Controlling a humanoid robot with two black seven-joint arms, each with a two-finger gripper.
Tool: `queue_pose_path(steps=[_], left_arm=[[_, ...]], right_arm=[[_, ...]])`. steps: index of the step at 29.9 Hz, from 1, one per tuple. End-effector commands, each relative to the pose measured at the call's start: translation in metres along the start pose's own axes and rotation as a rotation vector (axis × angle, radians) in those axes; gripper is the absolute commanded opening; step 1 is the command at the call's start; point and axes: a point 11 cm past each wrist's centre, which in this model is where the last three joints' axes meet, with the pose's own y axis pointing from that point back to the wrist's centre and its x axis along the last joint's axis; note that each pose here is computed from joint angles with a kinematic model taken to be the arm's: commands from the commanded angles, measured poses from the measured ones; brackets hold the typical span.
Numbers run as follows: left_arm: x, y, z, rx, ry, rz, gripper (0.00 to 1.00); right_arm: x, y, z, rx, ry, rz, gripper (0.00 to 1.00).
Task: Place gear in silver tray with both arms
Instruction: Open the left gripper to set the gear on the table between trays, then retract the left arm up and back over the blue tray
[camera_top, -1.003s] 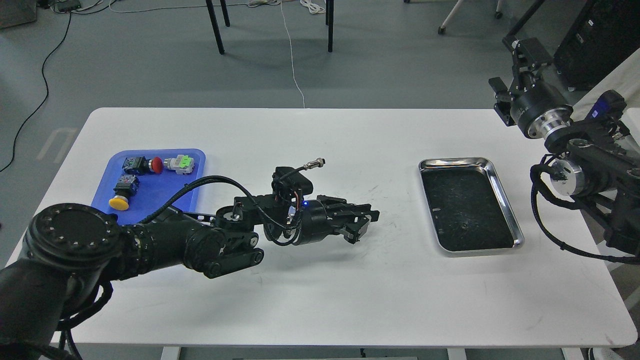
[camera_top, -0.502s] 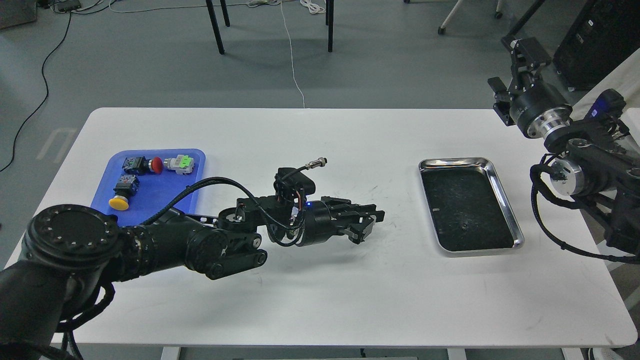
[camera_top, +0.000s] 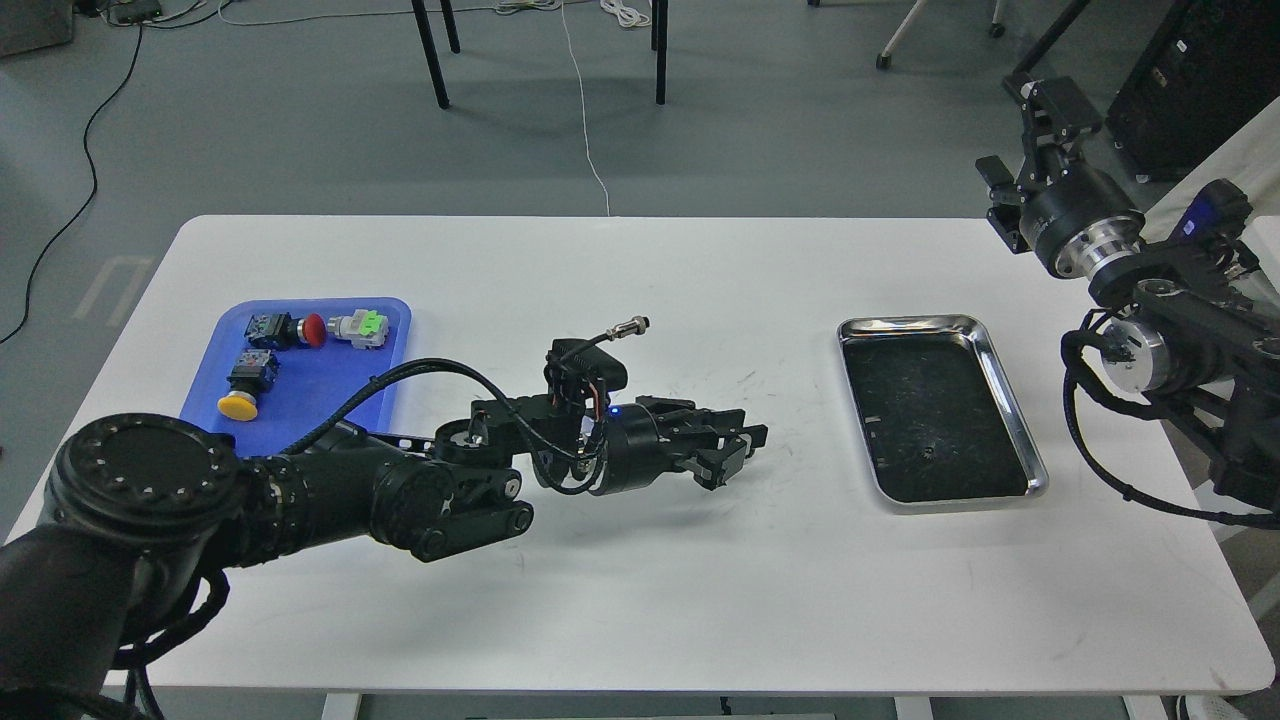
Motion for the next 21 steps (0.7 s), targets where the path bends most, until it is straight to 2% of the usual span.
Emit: queue_pose_path(steps=[1,9,17,19,20,21], left_arm=[[0.001,0.0,-0.001,0.003,0.005,0.006,0.42],[0.027,-0.003,0.0,0.006,0.048,0.095,0.47],[0.084,0.006,-0.023,0.082,0.214,0.336,0.54],[0.1,0.009,-0.024,0.079,0.271,0.406,0.59],[0.107,0.01,-0.024,0.076,0.302,0.442,0.65],[0.12,0.022,-0.034,0.094,0.334,0.498,0.76]], right_arm=[[-0.002,0.0,0.0,-0.002,0.007,-0.007,0.94],[-0.001,-0.002,-0.004,0.006,0.01,-0.007,0.94],[-0.004,-0.006,-0.018,0.034,0.005,-0.036,0.94],[-0.003,-0.007,-0.023,0.04,0.005,-0.044,0.94],[-0.002,-0.007,-0.023,0.04,0.005,-0.042,0.94],[0.0,-0.006,-0.024,0.041,0.008,-0.038,0.94]])
